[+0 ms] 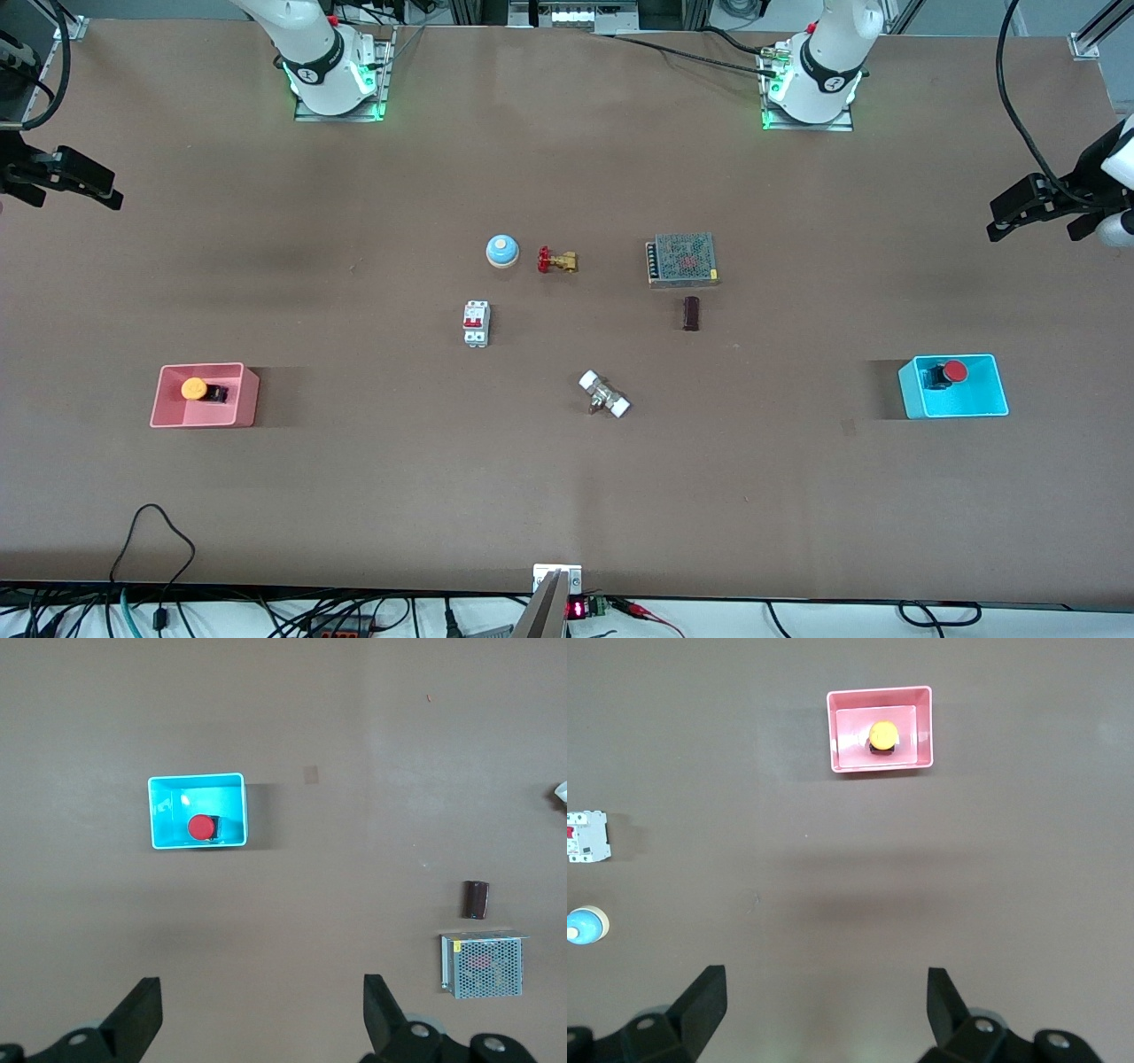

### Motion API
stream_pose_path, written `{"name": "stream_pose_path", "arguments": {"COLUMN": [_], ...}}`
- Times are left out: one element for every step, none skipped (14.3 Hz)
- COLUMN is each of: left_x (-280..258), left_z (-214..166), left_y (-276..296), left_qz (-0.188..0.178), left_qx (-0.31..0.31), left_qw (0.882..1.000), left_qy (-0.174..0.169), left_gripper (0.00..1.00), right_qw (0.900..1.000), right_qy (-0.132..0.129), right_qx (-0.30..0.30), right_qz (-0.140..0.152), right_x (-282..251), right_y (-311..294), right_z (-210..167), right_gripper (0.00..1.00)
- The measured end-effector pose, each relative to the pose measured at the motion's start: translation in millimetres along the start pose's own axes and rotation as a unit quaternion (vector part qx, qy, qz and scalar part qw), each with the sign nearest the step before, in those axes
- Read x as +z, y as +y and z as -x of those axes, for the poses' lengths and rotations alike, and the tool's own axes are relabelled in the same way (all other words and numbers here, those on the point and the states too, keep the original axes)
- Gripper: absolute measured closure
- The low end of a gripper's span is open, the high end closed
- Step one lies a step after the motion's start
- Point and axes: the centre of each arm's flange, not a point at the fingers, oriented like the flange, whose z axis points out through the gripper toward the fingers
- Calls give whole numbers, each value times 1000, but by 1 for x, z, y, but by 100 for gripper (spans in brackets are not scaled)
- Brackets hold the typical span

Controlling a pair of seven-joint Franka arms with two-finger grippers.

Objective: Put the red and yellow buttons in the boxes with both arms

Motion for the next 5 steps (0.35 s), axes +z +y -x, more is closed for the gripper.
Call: {"name": "stream_pose_path", "arguments": {"left_x": [0, 0, 0, 0, 0], "left_z": [0, 1, 1, 1, 1], "left_y": [0, 0, 0, 0, 0], "left_qz": [0, 0, 0, 0, 0], "left_qx": [0, 0, 0, 0, 0], "left_qw": [1000, 1000, 1000, 1000, 1000], "left_qy": [0, -1, -2, -2, -2], "left_gripper": [0, 0, 0, 0, 0], "right_qw": [1000, 1000, 1000, 1000, 1000], "right_qy": [0, 0, 0, 0, 0], "right_qx": [0, -1, -1, -1, -1], "right_qz": [0, 1, 1, 1, 1], "right_x": [0, 1, 1, 1, 0], "right_y": [0, -1, -1, -1, -2], "right_z": [-1, -2, -2, -2, -2], "right_gripper": [0, 0, 0, 0, 0]}}
